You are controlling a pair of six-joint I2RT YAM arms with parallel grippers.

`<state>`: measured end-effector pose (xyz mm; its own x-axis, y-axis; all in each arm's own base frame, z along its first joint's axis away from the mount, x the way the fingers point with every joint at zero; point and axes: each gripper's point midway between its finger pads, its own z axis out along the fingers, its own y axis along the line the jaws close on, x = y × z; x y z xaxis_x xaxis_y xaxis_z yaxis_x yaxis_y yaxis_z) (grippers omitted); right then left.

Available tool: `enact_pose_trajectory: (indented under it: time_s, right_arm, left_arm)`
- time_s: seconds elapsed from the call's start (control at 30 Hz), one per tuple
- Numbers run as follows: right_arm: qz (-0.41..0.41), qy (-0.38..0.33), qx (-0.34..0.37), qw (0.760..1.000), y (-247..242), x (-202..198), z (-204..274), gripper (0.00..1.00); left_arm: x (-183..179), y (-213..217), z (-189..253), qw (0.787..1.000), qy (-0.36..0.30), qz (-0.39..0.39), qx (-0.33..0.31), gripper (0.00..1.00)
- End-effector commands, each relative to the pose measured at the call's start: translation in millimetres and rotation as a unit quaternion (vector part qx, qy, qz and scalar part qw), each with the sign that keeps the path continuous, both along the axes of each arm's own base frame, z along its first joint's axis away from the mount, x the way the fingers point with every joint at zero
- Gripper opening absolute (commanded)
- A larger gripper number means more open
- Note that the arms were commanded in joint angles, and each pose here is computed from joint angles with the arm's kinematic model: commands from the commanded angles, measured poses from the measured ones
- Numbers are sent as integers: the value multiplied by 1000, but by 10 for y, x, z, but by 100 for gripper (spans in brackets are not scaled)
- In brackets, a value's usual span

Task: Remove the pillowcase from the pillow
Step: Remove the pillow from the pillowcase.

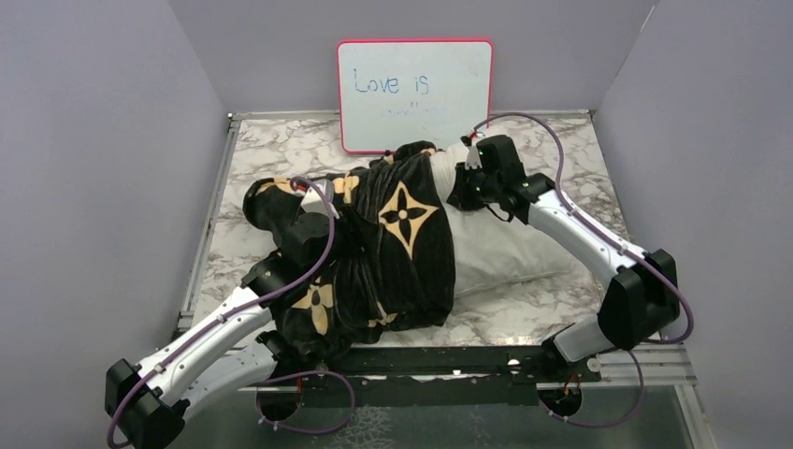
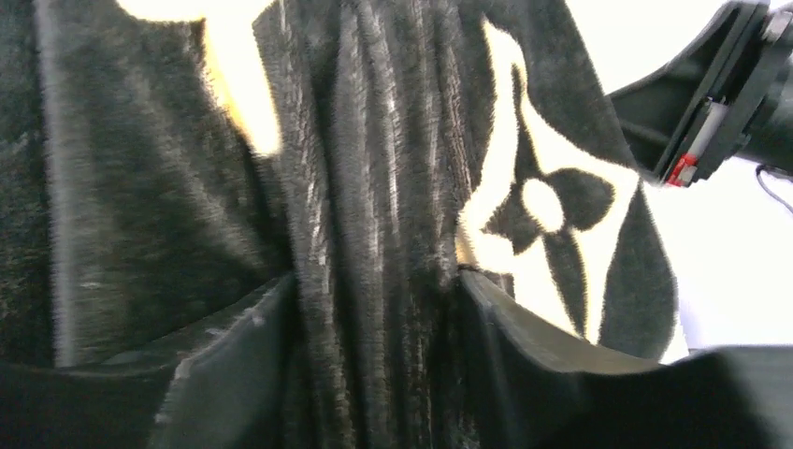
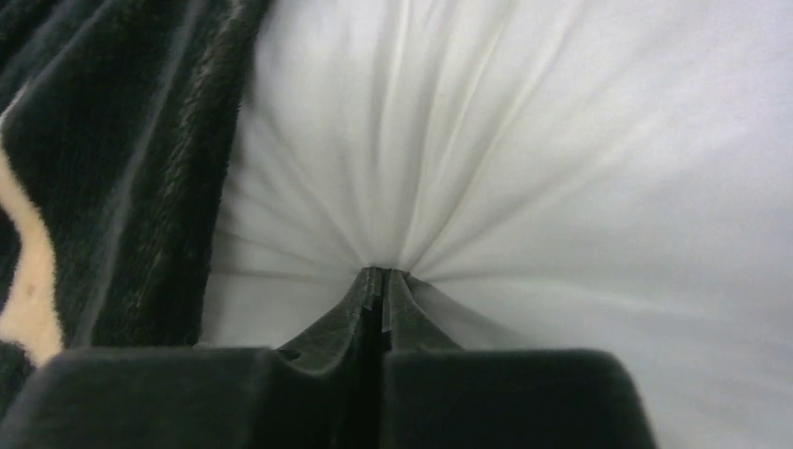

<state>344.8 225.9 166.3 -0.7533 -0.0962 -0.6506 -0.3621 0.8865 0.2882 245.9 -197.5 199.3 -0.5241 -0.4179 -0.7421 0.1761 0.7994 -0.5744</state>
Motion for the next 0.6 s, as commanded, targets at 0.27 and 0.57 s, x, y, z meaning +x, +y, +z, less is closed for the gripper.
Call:
enact_pose_trajectory:
  time_s: [0.27,0.57]
  right_arm:
    - [8,57,2,998,-277,-831,-665,1]
    - [-5,65,21,998,-301,-957,-691,1]
  left_arm:
    - [879,270,843,970,-22,53,237,95]
    - [1476,349,333,978,67,-125,152,96]
